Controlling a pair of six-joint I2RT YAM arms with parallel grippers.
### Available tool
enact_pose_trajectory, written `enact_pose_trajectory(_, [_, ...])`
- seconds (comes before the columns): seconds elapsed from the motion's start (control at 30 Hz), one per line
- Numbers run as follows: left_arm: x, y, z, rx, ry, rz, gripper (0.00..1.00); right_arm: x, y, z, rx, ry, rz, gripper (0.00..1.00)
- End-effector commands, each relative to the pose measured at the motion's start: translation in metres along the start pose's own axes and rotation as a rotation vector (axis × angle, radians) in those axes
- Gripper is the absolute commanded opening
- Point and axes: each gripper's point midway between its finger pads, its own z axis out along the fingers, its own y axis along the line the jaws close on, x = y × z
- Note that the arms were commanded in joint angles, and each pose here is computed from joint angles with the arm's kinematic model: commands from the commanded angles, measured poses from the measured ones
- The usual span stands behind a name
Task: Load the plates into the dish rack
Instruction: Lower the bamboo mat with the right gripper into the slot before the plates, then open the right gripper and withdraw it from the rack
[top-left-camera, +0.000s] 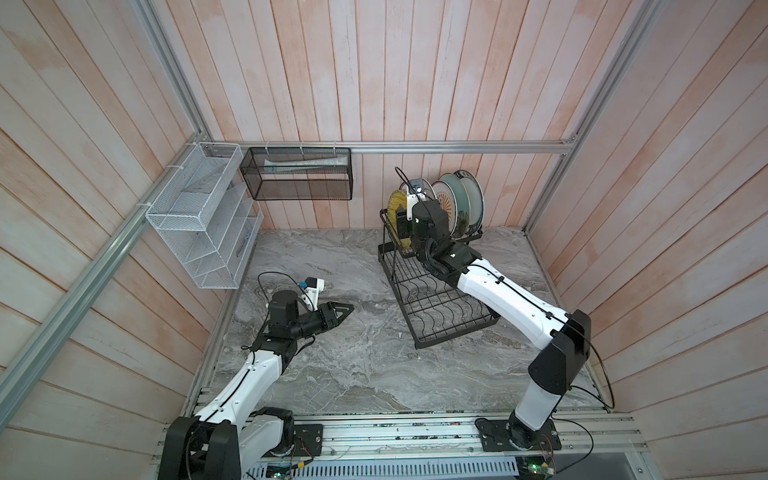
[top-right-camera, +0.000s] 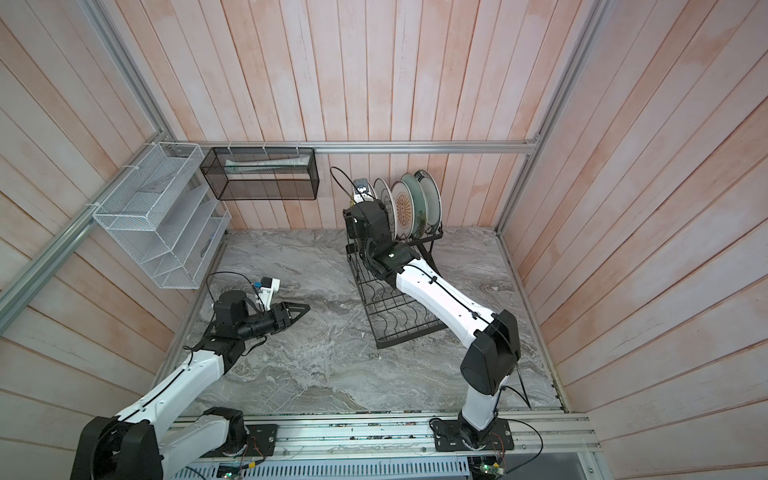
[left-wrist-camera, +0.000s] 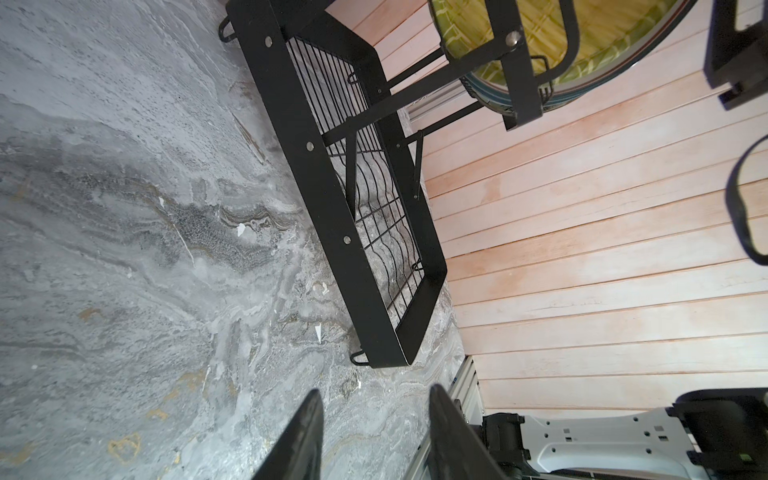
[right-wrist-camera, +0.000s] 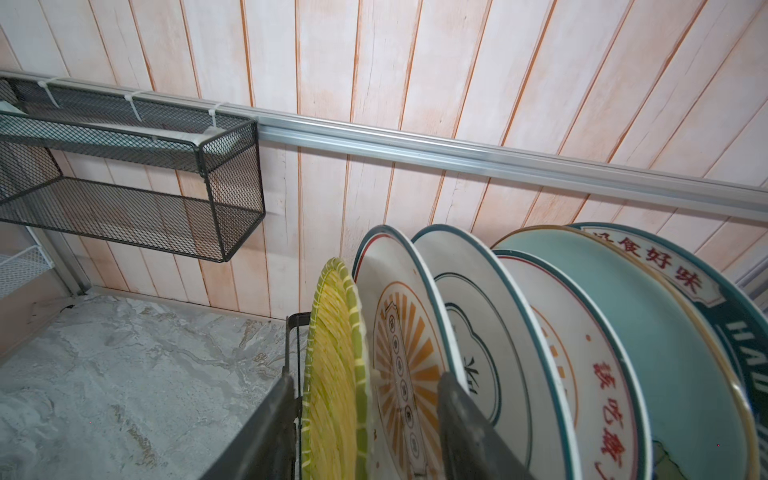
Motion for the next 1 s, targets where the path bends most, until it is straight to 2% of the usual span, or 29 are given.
enact_pose_trajectory(0.0, [-0.006,-0.011,0.0,0.03,-0.007,0.027,0.44,-0.022,0.0,-0.021,-0.04,-0.057,0.02,0.56])
enact_pose_trajectory(0.23, [-0.019,-0.023,-0.008,-0.005,-0.041,0.085,0.44,-0.047,-0.025,-0.062,-0.057,-0.144,0.084,0.56])
enact_pose_trajectory(0.43, [-0.036,-0.045,-0.021,0.002,-0.114,0.154,0.5,-0.051,-0.052,-0.094,-0.034,-0.18,0.103,0.59])
enact_pose_trajectory(0.7, [-0.06,-0.069,-0.028,-0.019,-0.142,0.253,0.56,-0.017,-0.081,-0.113,-0.003,-0.133,0.111,0.61])
enact_pose_trajectory(0.97, [-0.081,-0.073,-0.032,-0.079,-0.173,0.308,0.67,0.028,-0.122,-0.142,0.053,-0.096,0.182,0.72])
